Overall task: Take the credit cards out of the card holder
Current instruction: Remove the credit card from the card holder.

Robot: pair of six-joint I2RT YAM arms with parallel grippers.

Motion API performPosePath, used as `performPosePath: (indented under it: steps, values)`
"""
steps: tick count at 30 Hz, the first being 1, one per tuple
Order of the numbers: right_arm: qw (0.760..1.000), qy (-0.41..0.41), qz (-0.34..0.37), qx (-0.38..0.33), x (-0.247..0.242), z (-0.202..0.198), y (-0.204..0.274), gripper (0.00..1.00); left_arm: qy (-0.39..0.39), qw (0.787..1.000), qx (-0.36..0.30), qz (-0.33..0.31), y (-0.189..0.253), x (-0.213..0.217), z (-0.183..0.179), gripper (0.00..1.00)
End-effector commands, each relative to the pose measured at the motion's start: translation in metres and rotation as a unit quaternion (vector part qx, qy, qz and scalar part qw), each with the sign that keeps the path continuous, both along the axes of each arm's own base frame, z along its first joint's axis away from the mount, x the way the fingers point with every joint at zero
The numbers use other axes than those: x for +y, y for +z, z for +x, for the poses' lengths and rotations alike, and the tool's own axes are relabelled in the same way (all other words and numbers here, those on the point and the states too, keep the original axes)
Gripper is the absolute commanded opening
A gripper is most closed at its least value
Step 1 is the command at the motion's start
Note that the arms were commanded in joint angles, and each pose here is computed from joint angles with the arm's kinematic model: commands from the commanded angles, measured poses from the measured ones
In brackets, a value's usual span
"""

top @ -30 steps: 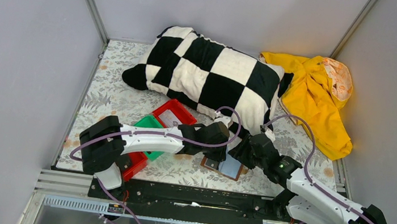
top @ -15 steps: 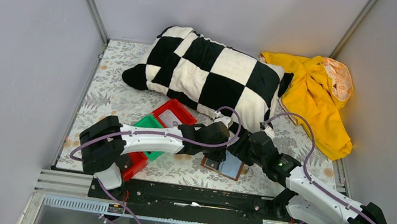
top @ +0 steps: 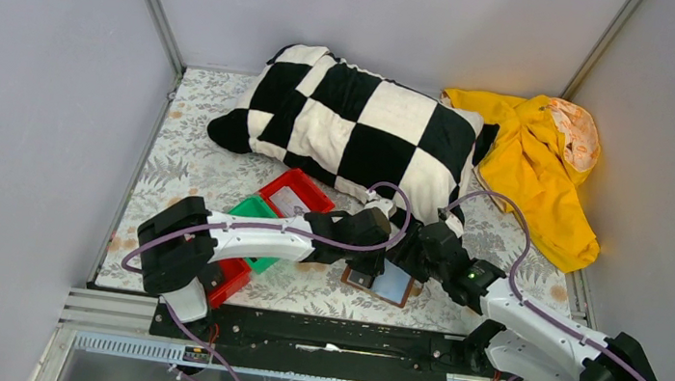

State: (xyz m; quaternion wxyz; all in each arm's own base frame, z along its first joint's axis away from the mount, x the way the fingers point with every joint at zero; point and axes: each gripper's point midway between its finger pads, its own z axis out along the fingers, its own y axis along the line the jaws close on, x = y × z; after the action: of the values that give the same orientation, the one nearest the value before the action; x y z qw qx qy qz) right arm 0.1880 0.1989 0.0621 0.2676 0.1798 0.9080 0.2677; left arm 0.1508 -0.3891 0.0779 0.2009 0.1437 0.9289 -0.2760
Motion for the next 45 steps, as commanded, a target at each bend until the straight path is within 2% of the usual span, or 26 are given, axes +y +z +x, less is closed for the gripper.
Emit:
performPosePath:
  steps: [1, 11, 17, 34, 40, 45]
  values:
    - [1.0, -0.005, 0.009, -0.023, 0.003, 0.007, 0.014, 0.55, -0.007, 1.0, -0.011, -0.025, 0.012, -0.013, 0.002, 0.21]
    - [1.0, -0.011, 0.005, -0.026, -0.003, 0.005, 0.016, 0.55, -0.003, 1.0, -0.015, -0.017, 0.01, -0.01, 0.004, 0.23]
    - [1.0, -0.009, 0.0, -0.026, -0.002, 0.006, 0.014, 0.56, -0.003, 1.0, -0.015, -0.015, 0.009, -0.009, 0.004, 0.29]
    - [1.0, -0.001, -0.016, -0.001, -0.004, -0.001, -0.008, 0.55, 0.0, 1.0, -0.02, -0.011, 0.009, -0.006, 0.006, 0.29]
    - [1.0, -0.001, -0.025, 0.007, -0.009, -0.005, -0.013, 0.55, 0.002, 1.0, -0.028, -0.005, 0.012, -0.003, 0.009, 0.41]
    - [1.0, -0.004, -0.026, 0.002, -0.011, -0.005, -0.01, 0.55, 0.005, 1.0, -0.027, -0.004, 0.011, 0.0, 0.01, 0.39]
